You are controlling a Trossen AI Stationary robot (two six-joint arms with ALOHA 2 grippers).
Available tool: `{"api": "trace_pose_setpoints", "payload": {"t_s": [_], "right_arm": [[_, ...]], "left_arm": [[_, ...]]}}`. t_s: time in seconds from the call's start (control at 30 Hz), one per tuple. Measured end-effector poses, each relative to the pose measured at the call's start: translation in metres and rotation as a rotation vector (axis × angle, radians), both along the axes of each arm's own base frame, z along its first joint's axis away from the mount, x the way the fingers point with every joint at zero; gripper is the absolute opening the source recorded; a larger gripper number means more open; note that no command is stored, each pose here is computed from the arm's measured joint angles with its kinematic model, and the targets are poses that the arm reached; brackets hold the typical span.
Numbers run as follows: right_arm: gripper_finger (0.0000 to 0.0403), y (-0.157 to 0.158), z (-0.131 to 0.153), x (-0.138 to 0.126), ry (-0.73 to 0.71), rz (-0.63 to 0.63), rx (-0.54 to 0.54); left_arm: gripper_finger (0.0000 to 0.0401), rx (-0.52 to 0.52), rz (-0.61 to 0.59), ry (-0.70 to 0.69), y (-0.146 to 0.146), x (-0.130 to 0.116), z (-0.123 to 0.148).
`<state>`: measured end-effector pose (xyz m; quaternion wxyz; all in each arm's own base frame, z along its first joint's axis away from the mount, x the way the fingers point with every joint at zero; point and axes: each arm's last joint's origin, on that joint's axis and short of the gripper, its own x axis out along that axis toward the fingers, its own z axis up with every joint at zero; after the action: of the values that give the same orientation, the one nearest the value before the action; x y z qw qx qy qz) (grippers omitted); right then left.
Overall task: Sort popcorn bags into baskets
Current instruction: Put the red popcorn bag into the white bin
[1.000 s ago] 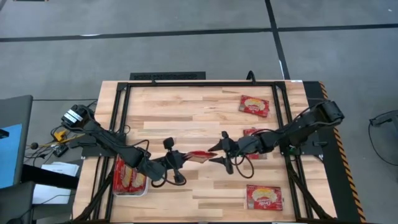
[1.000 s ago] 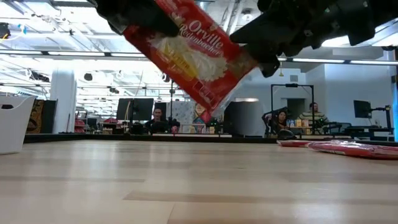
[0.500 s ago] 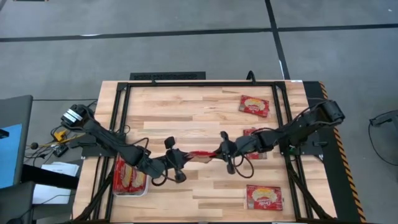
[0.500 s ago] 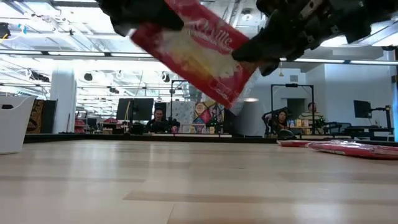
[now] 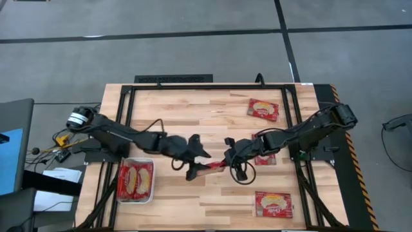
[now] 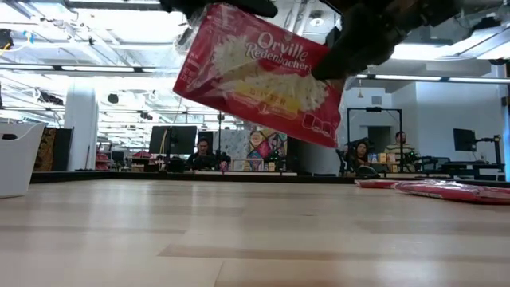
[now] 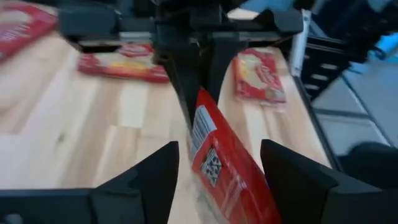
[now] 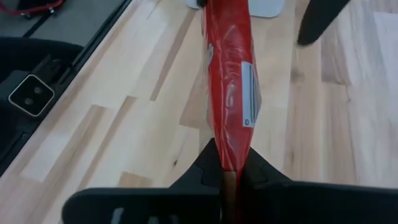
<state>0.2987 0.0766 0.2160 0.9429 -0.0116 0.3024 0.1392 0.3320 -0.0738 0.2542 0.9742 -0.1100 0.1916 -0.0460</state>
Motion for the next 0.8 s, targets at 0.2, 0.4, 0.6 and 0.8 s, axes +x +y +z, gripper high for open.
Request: {"api": "trace_pose_setpoints", "payload": {"t_s": [0.2,0.4,0.6,0.8], "right_arm": [[0.0021,-0.002,0.003,0.001,0.028,-0.022,-0.002],[0.0017,-0.004,0.010,0.004,0.022,-0.034,-0.005],[0.0022,-0.011,0.018,0.009,0.014,-0.049,0.002],[0.0017,-0.016,0.024,0.012,0.018,-0.073,0.006]], "left_arm": [[0.0186,-0.058,-0.079,0.079,0.012,0.018,0.013],[0.0122,-0.095,-0.075,0.210,0.021,0.022,0.014],[0.0069,-0.143,-0.101,0.222,0.023,0.023,0.016],[0.0017,-0.129,-0.082,0.268,0.024,0.020,0.012]]}}
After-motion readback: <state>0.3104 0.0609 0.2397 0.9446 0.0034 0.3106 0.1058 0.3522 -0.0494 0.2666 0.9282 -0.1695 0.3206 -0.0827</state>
